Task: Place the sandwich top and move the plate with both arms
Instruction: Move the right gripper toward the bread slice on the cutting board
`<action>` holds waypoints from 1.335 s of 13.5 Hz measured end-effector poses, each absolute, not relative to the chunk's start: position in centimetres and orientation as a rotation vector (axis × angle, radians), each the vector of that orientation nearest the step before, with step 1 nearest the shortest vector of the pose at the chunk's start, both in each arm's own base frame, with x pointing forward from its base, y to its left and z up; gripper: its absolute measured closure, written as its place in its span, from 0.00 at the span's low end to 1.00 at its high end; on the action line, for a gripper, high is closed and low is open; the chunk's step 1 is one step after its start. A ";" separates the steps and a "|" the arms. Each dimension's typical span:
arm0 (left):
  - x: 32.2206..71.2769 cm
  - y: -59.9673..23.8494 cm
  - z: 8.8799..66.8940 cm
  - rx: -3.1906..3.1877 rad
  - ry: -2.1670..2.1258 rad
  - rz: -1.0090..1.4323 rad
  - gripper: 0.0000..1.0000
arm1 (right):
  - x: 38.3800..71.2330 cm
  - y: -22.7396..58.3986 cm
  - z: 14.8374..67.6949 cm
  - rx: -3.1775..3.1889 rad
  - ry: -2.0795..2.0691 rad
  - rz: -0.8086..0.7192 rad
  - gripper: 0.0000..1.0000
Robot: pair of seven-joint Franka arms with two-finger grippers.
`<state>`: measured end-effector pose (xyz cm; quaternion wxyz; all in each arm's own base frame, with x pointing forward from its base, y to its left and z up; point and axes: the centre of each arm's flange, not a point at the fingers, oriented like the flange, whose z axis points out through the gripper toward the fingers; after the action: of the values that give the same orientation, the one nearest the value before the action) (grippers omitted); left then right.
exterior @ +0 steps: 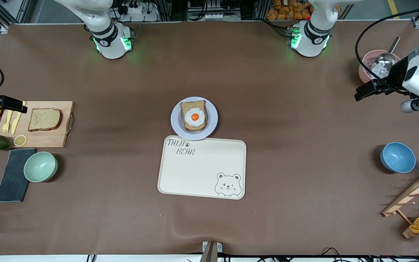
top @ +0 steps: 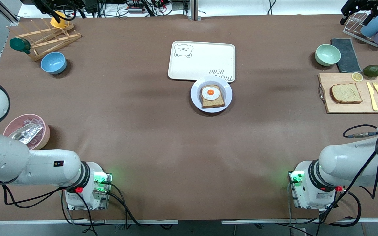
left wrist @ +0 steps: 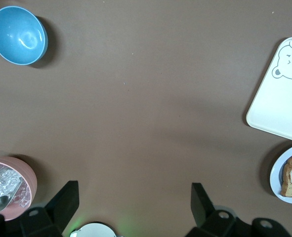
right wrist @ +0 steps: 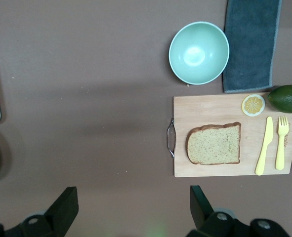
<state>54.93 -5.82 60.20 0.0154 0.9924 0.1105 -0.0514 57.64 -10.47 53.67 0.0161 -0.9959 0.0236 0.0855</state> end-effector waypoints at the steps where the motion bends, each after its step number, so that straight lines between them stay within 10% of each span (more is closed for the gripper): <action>1: 54.9 -5.8 60.0 3.088 0.344 -0.166 0.00 | 57.9 -10.9 52.7 -3.091 0.085 0.290 0.00; 18: 54.9 -5.3 59.7 3.095 0.360 -0.167 0.00 | 58.2 -19.3 46.1 -3.048 0.274 0.335 0.00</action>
<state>54.91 -5.29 59.75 0.0107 0.9918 0.1154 -0.0536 58.16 -19.32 46.05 0.0313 -0.9896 0.0891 0.1088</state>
